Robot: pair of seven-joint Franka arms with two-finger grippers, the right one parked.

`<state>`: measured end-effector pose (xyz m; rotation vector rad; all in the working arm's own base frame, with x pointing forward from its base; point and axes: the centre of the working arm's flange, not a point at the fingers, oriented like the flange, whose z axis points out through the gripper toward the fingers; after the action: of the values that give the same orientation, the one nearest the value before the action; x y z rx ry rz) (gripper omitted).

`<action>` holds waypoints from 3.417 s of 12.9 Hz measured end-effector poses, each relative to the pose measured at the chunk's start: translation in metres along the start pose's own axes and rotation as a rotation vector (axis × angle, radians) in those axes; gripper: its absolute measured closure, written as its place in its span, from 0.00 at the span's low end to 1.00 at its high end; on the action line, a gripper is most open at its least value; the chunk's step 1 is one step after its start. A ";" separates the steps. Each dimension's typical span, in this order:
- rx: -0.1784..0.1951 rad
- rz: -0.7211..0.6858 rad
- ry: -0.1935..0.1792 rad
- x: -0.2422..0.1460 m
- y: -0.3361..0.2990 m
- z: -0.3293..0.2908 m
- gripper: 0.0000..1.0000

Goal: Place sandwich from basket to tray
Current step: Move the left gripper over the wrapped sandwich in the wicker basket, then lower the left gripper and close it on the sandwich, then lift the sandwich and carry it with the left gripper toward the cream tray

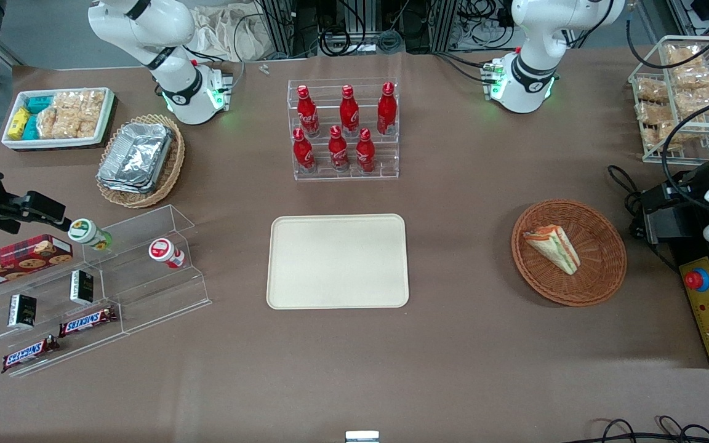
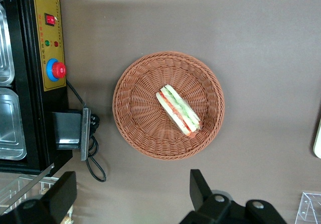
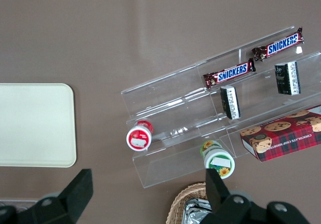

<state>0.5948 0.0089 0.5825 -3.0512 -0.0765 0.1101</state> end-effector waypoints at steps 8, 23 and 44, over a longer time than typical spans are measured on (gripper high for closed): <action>0.002 -0.041 -0.032 -0.001 0.007 0.018 0.00; -0.005 -0.715 -0.022 -0.024 0.066 0.267 0.00; -0.003 -0.644 -0.082 -0.032 0.042 0.114 0.82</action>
<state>0.5565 -0.0244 0.4674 -2.8515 -1.0393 0.1836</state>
